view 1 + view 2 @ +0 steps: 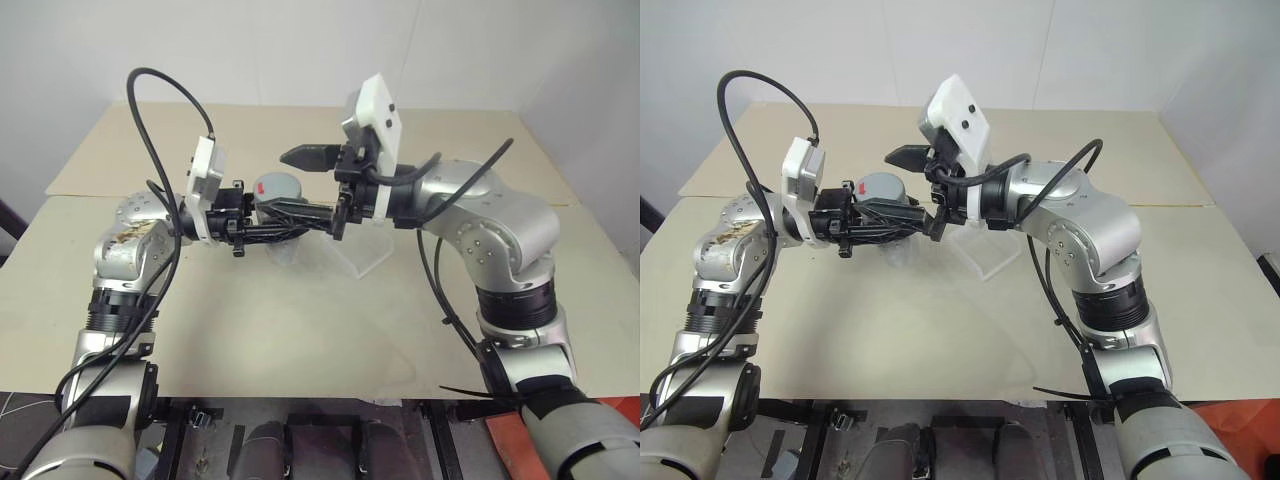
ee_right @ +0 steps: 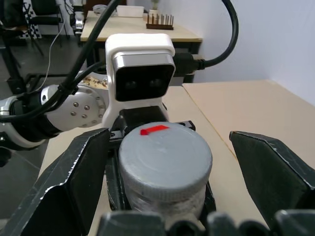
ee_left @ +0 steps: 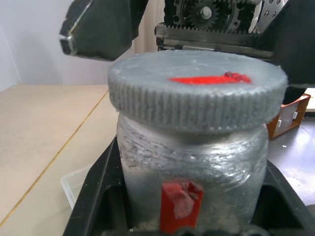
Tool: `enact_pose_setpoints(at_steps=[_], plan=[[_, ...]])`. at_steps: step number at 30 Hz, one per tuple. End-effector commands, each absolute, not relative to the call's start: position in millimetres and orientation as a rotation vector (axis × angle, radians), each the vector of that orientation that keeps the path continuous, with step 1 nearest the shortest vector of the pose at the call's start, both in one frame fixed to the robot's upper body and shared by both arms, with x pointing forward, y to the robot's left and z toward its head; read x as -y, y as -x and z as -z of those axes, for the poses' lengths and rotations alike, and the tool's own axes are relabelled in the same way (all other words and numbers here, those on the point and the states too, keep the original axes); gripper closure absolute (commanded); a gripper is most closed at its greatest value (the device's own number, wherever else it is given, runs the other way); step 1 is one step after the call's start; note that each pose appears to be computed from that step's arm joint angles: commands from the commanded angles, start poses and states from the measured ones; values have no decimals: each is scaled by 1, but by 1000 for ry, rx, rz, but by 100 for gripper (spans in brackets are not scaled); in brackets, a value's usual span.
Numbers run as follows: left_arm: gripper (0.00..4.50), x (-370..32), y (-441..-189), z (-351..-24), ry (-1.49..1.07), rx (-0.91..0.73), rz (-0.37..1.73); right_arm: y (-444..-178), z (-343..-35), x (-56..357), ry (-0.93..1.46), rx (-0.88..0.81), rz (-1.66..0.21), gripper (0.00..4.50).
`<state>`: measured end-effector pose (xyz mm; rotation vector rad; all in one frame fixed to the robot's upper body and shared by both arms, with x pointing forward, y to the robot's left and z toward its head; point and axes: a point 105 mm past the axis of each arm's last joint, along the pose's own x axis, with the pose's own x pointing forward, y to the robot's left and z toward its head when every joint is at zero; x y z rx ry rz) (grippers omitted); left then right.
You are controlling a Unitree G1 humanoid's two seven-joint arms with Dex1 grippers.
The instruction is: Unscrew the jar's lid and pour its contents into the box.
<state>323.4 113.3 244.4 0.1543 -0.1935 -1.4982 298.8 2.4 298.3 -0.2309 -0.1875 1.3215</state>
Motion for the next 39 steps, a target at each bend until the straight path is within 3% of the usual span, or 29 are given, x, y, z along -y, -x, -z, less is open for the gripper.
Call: enact_pose_setpoints(at_steps=[1, 5, 9, 14, 21, 24, 31, 39], plan=[[251, -114, -316, -259, -196, 264, 1507, -289, -308, -6, 245, 222, -1360, 4], [251, -115, -316, -260, -198, 265, 1505, -289, -307, -6, 249, 215, -1363, 57], [251, -115, -316, -260, -200, 267, 1504, -291, -308, -6, 248, 216, -1356, 176], [251, -115, -317, -260, -201, 268, 1500, -292, -315, -3, 193, 213, -1354, 176], [251, -119, -317, -252, -195, 245, 1483, -296, -359, 20, -15, 252, -1326, 176], [251, -120, -319, -253, -179, 254, 1456, -312, -357, 40, 50, 295, -1178, 176], [251, -126, -329, -261, -163, 297, 1325, -366, -286, 117, 277, 195, -706, 176], [251, -135, -343, -263, -150, 300, 1158, -362, -156, 184, 289, -139, -450, 176]])
